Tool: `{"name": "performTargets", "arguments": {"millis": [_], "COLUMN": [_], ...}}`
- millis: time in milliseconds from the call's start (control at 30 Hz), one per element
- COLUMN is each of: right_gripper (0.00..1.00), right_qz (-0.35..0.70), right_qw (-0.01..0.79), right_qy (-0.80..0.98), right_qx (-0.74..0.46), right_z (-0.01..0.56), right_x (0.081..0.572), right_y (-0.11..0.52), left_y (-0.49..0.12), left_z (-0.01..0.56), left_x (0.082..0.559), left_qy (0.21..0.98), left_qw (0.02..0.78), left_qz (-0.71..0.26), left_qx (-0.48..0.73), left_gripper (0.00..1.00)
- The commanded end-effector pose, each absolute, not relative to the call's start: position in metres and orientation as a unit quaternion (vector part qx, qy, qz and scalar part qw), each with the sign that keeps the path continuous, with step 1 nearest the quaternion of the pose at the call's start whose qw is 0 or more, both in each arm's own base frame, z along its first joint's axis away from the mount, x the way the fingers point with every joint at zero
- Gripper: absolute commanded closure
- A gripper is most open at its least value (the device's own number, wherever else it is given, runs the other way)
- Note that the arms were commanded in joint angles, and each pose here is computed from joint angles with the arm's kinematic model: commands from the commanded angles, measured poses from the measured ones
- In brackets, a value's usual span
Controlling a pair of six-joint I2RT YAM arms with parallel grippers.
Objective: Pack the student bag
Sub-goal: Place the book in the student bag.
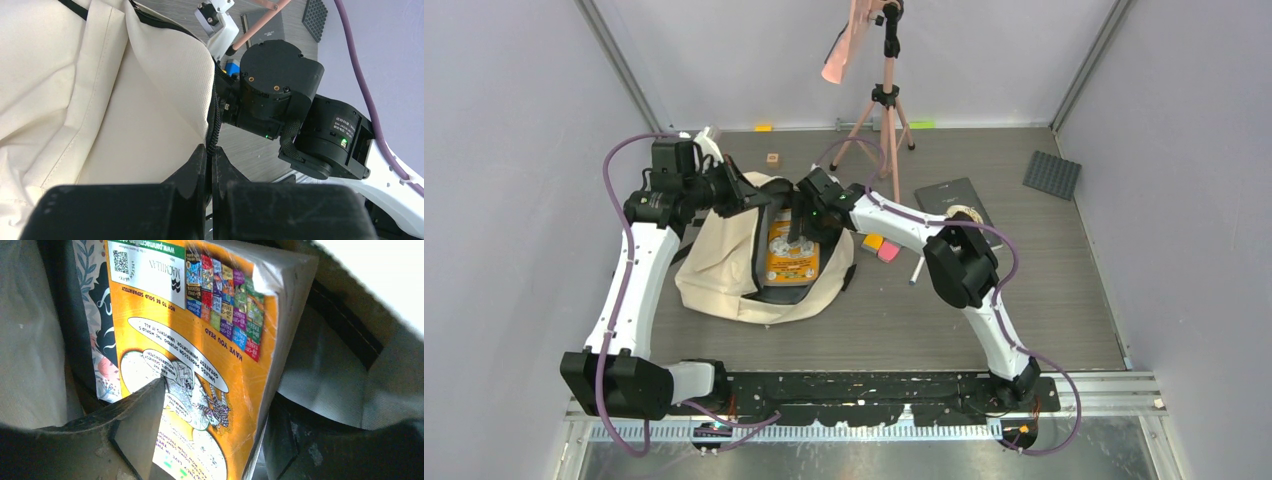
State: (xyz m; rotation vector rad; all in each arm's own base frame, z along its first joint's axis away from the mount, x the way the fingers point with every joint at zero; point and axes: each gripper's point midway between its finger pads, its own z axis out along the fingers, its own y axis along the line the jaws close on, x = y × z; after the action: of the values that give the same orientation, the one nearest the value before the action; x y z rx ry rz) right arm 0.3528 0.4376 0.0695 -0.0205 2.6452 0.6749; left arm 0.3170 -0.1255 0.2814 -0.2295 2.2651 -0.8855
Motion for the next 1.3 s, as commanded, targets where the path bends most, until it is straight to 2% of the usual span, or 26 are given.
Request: {"name": "performTargets", "arguments": {"millis": [0,167,267,333,400,500,567,733,867,1000,1167,1267], "right_gripper": [0.29,0.26,0.30,0.29,0.25,0.12,0.08,0.07,0.11,0.23,0.31,0.39], "right_qz": [0.277,0.285,0.282,0.278,0.264,0.223,0.199,0.187,0.201,0.228,0.252,0.271], "right_qw": [0.155,0.149,0.158,0.171,0.197,0.244,0.278,0.307,0.295,0.264,0.216,0.200], "right_qy": [0.948,0.946,0.945,0.944,0.942,0.940,0.936,0.929,0.930,0.932,0.937,0.935], "right_qx": [-0.030,-0.032,-0.043,-0.058,-0.071,-0.080,-0.087,-0.086,-0.090,-0.098,-0.105,-0.107], "right_z": [0.063,0.050,0.050,0.055,0.064,0.078,0.092,0.118,0.120,0.108,0.088,0.087], "right_x": [0.336,0.340,0.343,0.344,0.348,0.357,0.363,0.364,0.359,0.352,0.342,0.340], "right_y": [0.448,0.465,0.477,0.479,0.473,0.451,0.435,0.417,0.420,0.434,0.451,0.461], "left_y": [-0.129,-0.130,-0.131,-0.131,-0.130,-0.129,-0.129,-0.129,-0.129,-0.129,-0.128,-0.128], "left_z": [0.305,0.304,0.305,0.304,0.305,0.306,0.305,0.306,0.306,0.305,0.305,0.305], "left_x": [0.313,0.314,0.315,0.315,0.315,0.315,0.315,0.317,0.319,0.319,0.317,0.317], "left_qy": [0.852,0.850,0.849,0.849,0.850,0.850,0.851,0.851,0.851,0.851,0.853,0.853], "left_qw": [0.374,0.375,0.375,0.373,0.375,0.379,0.378,0.379,0.378,0.377,0.377,0.378], "left_qz": [-0.360,-0.362,-0.366,-0.366,-0.363,-0.359,-0.358,-0.358,-0.359,-0.358,-0.356,-0.354], "left_qx": [-0.067,-0.071,-0.072,-0.072,-0.070,-0.068,-0.069,-0.068,-0.068,-0.068,-0.068,-0.068], "left_gripper": [1.00,1.00,1.00,1.00,1.00,1.00,1.00,1.00,1.00,1.00,1.00,1.00]}}
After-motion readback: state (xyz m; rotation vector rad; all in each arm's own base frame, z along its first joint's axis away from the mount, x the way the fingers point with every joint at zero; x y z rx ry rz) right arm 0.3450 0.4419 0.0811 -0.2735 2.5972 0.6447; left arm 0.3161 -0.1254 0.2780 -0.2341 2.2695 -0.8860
